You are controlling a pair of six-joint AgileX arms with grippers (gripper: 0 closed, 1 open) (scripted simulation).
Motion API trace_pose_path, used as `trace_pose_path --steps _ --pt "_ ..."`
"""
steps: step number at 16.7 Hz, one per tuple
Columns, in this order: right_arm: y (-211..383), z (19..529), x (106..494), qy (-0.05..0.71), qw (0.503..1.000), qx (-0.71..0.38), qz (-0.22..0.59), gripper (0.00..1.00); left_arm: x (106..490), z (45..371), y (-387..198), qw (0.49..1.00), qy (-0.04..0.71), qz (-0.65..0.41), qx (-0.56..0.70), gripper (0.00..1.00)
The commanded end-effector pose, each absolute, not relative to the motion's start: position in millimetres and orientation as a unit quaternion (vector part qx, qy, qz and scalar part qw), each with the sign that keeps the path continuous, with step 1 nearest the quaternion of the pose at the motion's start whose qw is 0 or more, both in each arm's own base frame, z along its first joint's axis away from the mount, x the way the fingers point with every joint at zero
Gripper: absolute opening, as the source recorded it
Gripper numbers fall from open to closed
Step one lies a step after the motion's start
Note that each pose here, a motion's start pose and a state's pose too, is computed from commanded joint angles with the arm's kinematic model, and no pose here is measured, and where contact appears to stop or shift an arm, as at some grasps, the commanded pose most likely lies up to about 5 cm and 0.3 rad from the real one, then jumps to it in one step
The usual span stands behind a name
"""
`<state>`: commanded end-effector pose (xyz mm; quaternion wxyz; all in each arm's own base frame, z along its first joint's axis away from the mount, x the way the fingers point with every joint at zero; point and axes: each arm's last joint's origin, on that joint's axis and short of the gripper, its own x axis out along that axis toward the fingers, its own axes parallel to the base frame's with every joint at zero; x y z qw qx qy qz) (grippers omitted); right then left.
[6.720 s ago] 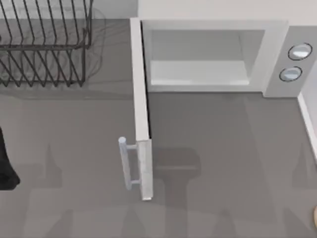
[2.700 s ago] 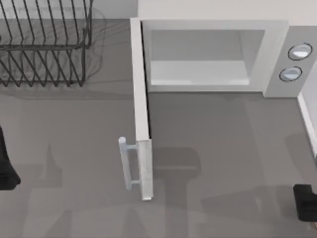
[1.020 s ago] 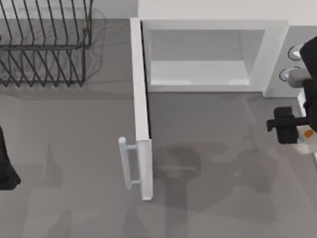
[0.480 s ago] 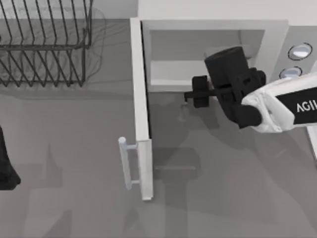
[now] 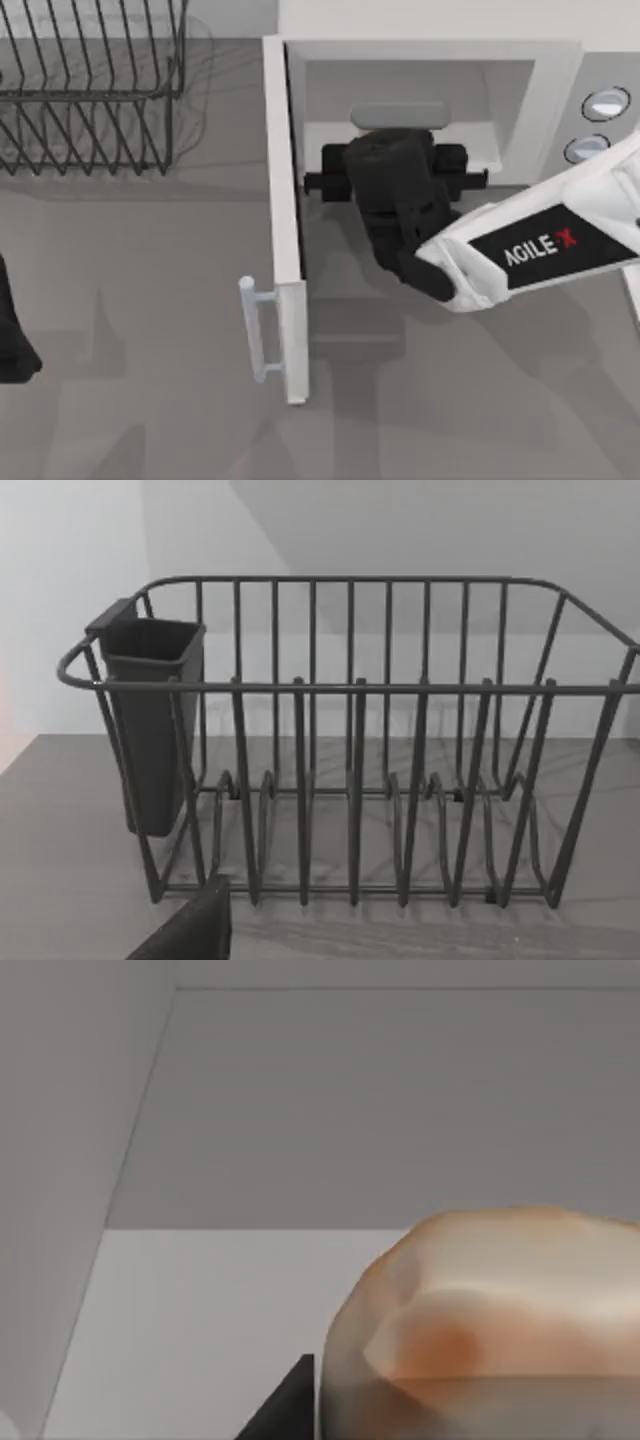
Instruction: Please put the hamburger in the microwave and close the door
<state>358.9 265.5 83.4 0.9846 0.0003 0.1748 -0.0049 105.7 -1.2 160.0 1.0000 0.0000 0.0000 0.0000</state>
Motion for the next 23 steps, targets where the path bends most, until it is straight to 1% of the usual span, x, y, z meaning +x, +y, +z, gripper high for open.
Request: trace_pose_path --steps 6,9,16,20,23 --pt "263.8 83.6 359.7 0.175 0.985 0.002 -0.006 0.00 105.7 160.0 -1.2 1.000 0.000 0.000 0.000 1.00" --pt "263.5 81.1 371.2 0.173 0.985 0.006 -0.013 0.00 105.7 160.0 -1.2 1.000 0.000 0.000 0.000 1.00" --pt "258.0 76.2 440.3 0.175 0.984 0.004 -0.037 0.00 105.7 160.0 -1.2 1.000 0.000 0.000 0.000 1.00" --pt "258.5 76.7 479.4 0.176 0.984 -0.003 -0.030 0.00 105.7 160.0 -1.2 1.000 0.000 0.000 0.000 1.00" --pt "261.6 75.8 499.8 0.169 0.985 0.001 -0.018 0.00 105.7 160.0 -1.2 1.000 0.000 0.000 0.000 1.00"
